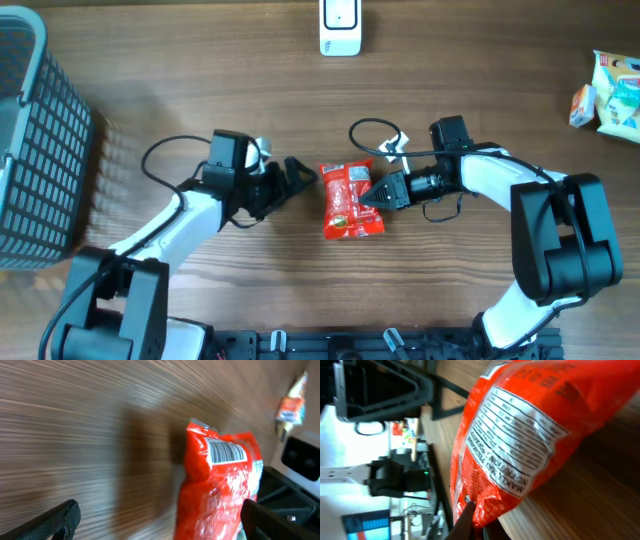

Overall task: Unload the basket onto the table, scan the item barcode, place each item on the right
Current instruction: 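Close the left gripper on the bag's left side beside the right gripper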

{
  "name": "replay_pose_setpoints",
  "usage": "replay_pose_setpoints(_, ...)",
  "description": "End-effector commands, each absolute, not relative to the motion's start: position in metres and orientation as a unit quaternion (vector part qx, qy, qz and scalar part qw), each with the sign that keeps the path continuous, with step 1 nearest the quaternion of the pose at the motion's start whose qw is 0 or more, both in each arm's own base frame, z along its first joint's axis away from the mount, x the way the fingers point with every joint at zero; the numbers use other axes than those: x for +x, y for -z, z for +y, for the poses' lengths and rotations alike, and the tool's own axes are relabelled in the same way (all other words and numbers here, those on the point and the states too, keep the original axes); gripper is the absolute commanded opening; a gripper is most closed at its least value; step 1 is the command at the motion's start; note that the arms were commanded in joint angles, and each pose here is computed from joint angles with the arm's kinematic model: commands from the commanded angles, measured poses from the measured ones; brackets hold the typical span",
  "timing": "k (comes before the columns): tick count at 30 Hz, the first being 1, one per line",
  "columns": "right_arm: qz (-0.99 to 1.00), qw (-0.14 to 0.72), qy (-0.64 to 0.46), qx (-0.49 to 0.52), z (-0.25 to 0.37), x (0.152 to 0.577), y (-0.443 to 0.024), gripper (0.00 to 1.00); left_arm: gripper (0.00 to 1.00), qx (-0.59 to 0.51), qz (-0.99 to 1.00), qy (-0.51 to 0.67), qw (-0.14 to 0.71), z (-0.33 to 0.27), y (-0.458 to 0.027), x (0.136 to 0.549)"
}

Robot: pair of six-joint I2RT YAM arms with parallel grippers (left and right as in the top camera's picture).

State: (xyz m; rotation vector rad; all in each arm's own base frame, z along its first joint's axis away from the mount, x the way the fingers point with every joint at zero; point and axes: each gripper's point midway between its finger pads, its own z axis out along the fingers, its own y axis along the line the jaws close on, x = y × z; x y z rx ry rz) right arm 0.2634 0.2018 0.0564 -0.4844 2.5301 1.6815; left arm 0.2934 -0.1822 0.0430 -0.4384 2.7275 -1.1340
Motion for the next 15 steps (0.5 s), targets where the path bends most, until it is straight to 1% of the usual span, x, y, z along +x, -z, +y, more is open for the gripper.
replay_pose_setpoints(1, 0.789, 0.032, -0.594, -0.153, 0.210, 0.260, -0.080, 0.04, 1.00, -0.135, 0.900, 0.412, 0.040, -0.212, -0.043, 0.280)
replay_pose_setpoints(3, 0.795, 0.026, -0.588, -0.144, 0.209, 0.261, -0.078, 0.04, 0.99, -0.113, 0.898, 0.422, 0.048, -0.223, -0.048, 0.280)
replay_pose_setpoints(5, 0.796, 0.023, -0.589, -0.139, 0.209, 0.261, -0.078, 0.04, 0.93, -0.096, 0.893, 0.437, 0.052, -0.232, -0.054, 0.279)
replay_pose_setpoints(6, 0.797, 0.020, -0.589, -0.135, 0.209, 0.261, -0.078, 0.04, 0.89, -0.088, 0.889, 0.446, 0.054, -0.235, -0.057, 0.279)
replay_pose_setpoints(8, 0.797, 0.017, -0.589, -0.132, 0.209, 0.261, -0.078, 0.04, 0.65, -0.078, 0.883, 0.459, 0.059, -0.239, -0.063, 0.281)
replay_pose_setpoints(9, 0.797, 0.016, -0.589, -0.131, 0.209, 0.261, -0.078, 0.04, 0.58, -0.076, 0.881, 0.463, 0.060, -0.240, -0.065, 0.281)
replay_pose_setpoints(10, 0.796, 0.017, -0.590, -0.131, 0.209, 0.261, -0.078, 0.04, 0.53, -0.075, 0.881, 0.463, 0.061, -0.240, -0.065, 0.282)
replay_pose_setpoints(12, 0.790, 0.019, -0.598, -0.135, 0.210, 0.260, -0.082, 0.04, 0.48, -0.075, 0.881, 0.464, 0.059, -0.240, -0.065, 0.281)
replay_pose_setpoints(15, 0.784, 0.020, -0.606, -0.135, 0.211, 0.260, -0.085, 0.04, 0.44, -0.071, 0.878, 0.471, 0.053, -0.242, -0.067, 0.279)
